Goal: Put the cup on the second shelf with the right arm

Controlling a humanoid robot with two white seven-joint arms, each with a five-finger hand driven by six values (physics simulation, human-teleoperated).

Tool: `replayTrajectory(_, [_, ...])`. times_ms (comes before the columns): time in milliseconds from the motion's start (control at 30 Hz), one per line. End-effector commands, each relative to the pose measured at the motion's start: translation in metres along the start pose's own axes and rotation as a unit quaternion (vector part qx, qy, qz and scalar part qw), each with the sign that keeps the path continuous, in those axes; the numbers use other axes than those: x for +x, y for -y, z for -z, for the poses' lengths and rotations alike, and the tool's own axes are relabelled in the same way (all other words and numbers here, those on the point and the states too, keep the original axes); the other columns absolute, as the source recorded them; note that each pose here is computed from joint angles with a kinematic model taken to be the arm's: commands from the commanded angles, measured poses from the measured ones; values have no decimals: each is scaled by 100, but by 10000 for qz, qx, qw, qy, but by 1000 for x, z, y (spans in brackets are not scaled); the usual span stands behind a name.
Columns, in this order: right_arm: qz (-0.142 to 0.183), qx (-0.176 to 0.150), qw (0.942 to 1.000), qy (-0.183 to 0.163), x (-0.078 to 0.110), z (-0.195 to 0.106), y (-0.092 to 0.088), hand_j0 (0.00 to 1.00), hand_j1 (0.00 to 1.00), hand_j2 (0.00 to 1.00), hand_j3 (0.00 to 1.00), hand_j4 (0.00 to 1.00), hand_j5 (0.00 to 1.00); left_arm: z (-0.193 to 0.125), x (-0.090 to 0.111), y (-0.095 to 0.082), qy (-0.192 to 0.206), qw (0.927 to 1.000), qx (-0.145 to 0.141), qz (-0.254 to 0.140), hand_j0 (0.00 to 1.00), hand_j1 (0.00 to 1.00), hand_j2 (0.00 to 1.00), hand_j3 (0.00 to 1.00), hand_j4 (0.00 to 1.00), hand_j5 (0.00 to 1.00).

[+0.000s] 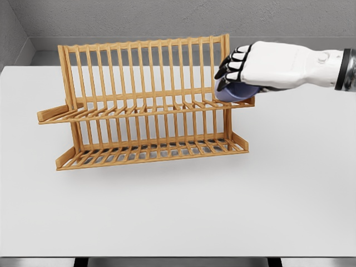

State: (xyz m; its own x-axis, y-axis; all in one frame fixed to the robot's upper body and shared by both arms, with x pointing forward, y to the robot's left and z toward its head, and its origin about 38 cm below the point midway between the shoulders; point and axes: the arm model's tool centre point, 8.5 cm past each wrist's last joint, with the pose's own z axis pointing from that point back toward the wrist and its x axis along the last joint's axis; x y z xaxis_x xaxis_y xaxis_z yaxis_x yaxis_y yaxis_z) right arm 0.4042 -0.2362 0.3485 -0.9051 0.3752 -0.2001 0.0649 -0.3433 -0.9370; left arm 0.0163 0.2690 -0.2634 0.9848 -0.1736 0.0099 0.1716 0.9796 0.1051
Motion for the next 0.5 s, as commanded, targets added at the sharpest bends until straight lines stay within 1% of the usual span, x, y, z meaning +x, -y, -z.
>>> replayTrajectory(0, [101,75,9999,26,2,6,-6,68,68,68,68,68,68,0,0,0,-1,10000,-3,1,100,100,100,100,100,100])
replayTrajectory(167, [122,120,9998,52,3,7,-9,70,70,70,70,70,70,0,0,0,-1,10000,5,1,100,100,100,100,100,100])
replayTrajectory(200, [122,120,9998,52,3,7,-9,77,77,77,77,77,77,0,0,0,-1,10000,-3,1,100,100,100,100,100,100])
replayTrajectory(233, [117,118,9998,57,3,7,-9,100,100,100,100,100,100,0,0,0,-1,10000,-3,1,100,100,100,100,100,100])
replayTrajectory(267, [62,88,9999,66,3,6,-6,100,100,100,100,100,100,0,0,0,-1,10000,5,1,100,100,100,100,100,100])
replayTrajectory(333, [-54,-83,9999,-83,-3,-3,10,100,100,100,100,100,100,0,0,0,-1,10000,-3,1,100,100,100,100,100,100])
replayTrajectory(367, [-134,-244,9994,-224,-8,-12,21,100,100,100,100,100,100,0,0,0,-1,10000,5,1,100,100,100,100,100,100])
replayTrajectory(433, [-287,-470,9974,-459,-16,-30,38,100,100,100,100,100,100,0,0,0,-1,10000,-3,1,100,100,100,100,100,100])
replayTrajectory(467, [-361,-610,9954,-643,-22,-44,47,100,100,100,100,100,100,0,0,0,-1,10000,-3,1,100,100,100,100,100,100])
